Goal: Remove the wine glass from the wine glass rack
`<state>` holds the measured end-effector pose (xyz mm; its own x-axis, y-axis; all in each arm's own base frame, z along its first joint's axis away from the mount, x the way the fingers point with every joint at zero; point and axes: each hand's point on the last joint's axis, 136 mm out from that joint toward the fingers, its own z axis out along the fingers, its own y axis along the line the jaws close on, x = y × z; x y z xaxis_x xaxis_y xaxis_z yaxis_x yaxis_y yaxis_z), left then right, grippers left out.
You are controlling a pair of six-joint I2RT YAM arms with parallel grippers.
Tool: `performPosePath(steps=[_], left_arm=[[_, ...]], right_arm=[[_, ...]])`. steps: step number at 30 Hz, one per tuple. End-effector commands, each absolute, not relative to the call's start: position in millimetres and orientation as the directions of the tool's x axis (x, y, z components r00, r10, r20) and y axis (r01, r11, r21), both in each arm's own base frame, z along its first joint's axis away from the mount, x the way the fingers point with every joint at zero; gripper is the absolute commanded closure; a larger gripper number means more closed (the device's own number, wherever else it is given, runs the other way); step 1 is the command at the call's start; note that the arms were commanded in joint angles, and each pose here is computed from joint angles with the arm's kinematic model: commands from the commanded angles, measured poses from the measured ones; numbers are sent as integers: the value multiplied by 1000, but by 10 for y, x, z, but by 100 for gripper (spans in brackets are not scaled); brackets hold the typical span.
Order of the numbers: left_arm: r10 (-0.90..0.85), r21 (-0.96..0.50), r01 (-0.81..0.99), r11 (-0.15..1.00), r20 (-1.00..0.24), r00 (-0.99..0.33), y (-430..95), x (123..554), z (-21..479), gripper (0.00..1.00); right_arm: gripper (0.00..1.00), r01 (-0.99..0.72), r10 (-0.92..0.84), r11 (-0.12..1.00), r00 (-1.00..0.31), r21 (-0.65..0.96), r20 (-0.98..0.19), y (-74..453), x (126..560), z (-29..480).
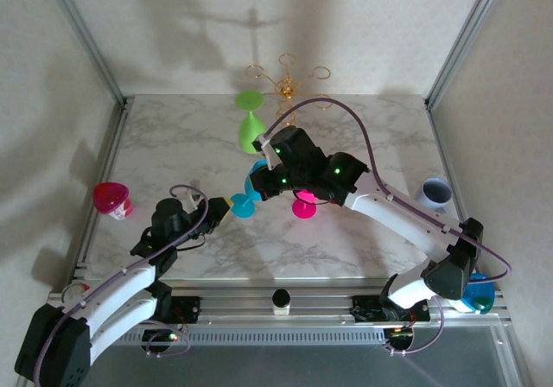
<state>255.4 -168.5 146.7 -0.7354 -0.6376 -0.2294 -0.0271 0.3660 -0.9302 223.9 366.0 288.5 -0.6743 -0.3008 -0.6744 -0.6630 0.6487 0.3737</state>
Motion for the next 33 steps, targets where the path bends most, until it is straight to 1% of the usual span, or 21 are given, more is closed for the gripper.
performPosePath(steps=[1,4,6,9,20,27,33], left_arm=[[-657,-931,-10,364,-250,-711,-1643,2620,1602,79],[-658,-922,-36,386,-248,-711,-1613,2612,1547,78],[-662,-905,-63,422,-260,-703,-1562,2614,1498,73],[-658,-878,-78,472,-291,-695,-1503,2610,1471,72],[-655,-812,-143,566,-337,-676,-1336,2575,1435,61],[-619,-727,-180,662,-395,-678,-1205,2569,1405,61],[-604,-697,-180,694,-429,-671,-1152,2585,1478,59]], right_arm=[[100,-651,-287,660,-680,375,-674,3660,2285,2886],[100,-643,-287,676,-680,360,-675,3632,2312,2864],[100,-639,-287,684,-680,353,-674,3620,2327,2850],[100,-631,-289,696,-683,343,-671,3608,2348,2807],[100,-596,-303,746,-702,298,-645,3579,2445,2581],[100,-568,-316,784,-712,250,-627,3557,2482,2386],[100,-561,-351,806,-709,187,-612,3593,2473,2198]])
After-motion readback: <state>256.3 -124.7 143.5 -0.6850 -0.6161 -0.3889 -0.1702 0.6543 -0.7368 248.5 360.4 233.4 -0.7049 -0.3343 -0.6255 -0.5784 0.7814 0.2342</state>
